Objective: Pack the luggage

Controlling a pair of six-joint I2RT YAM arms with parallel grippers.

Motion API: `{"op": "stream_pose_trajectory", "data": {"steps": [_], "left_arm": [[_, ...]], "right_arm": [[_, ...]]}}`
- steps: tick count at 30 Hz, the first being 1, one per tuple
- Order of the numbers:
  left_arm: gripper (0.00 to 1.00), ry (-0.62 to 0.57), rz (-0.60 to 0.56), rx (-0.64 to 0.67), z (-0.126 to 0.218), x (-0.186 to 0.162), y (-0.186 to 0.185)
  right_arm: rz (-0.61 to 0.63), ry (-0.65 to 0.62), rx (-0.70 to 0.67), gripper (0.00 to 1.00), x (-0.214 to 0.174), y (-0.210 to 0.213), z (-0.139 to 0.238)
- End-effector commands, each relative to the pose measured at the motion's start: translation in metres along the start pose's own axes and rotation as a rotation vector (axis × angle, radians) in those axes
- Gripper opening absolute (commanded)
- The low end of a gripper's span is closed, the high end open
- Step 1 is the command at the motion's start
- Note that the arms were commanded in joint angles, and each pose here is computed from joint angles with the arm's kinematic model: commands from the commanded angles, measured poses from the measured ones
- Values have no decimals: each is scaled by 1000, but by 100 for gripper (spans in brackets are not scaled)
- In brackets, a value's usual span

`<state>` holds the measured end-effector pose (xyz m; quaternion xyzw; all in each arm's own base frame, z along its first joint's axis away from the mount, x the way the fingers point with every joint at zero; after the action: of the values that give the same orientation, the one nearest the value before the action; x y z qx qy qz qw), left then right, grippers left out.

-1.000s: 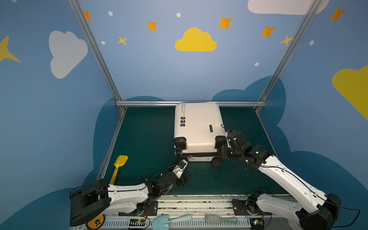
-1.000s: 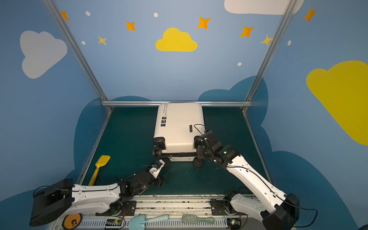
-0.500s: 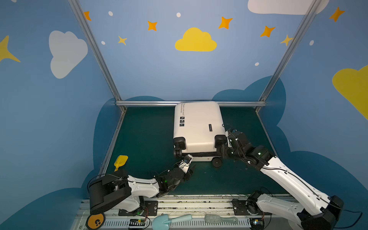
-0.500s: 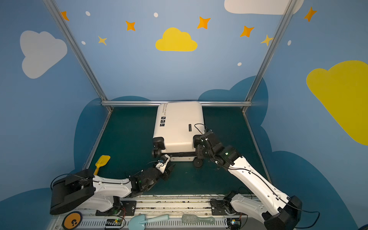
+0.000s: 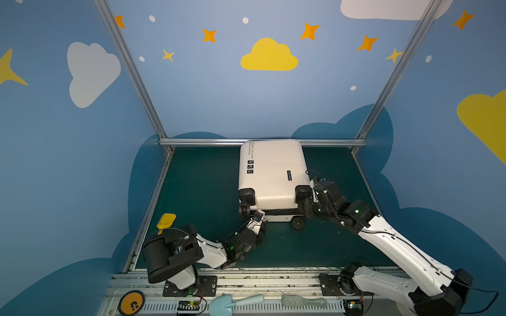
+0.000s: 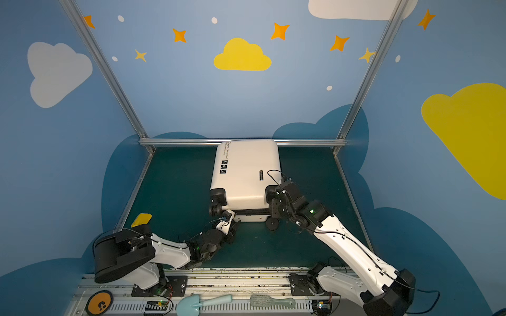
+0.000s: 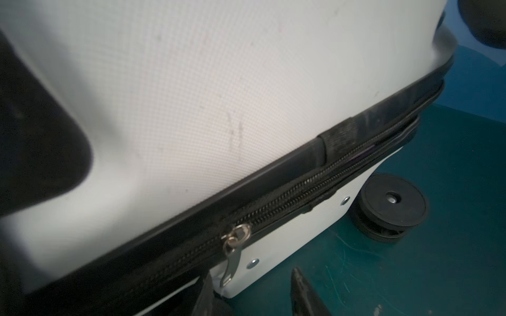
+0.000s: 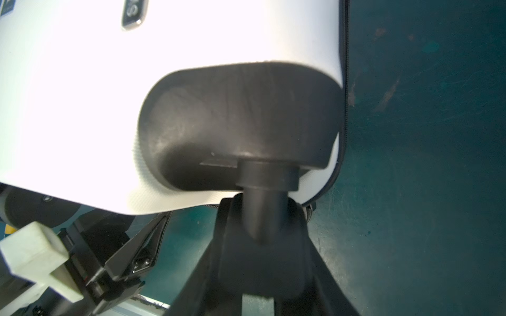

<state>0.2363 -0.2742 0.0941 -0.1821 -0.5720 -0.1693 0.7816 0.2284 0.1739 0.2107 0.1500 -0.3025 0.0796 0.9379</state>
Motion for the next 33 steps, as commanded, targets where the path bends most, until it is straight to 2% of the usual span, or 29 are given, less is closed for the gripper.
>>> {"op": "stream_pose_trajectory", "data": {"steps": [1, 7, 17, 23, 26, 28, 33], "left_arm": [[46, -76, 57, 59, -5, 20, 14], [41, -91, 69, 65, -9, 25, 21], [28, -102, 85, -5, -11, 33, 9], [12, -94, 95, -28, -10, 34, 5], [9, -91, 100, -31, -11, 33, 5], [4, -92, 106, -34, -11, 33, 4], [4, -87, 111, -39, -12, 33, 2]], "right_arm": [[94, -70, 150, 0, 14, 31, 14], [92, -67, 150, 0, 13, 31, 13], [90, -58, 147, 0, 10, 30, 11], [88, -58, 146, 0, 10, 30, 9], [88, -55, 146, 0, 9, 30, 8], [88, -55, 146, 0, 9, 30, 8], [87, -55, 149, 0, 8, 29, 8]]}}
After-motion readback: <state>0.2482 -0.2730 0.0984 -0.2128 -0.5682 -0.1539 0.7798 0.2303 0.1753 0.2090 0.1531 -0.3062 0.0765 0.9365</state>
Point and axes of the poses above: each gripper's point midway between its finger pads, its own z axis back along the fingers, its own y axis along the line the jaws close on, x = y × z, the point moved 1 cm from there along z, back along the fingers, and after that the axes turned 5 degrees about z, right-handed, at the moved point
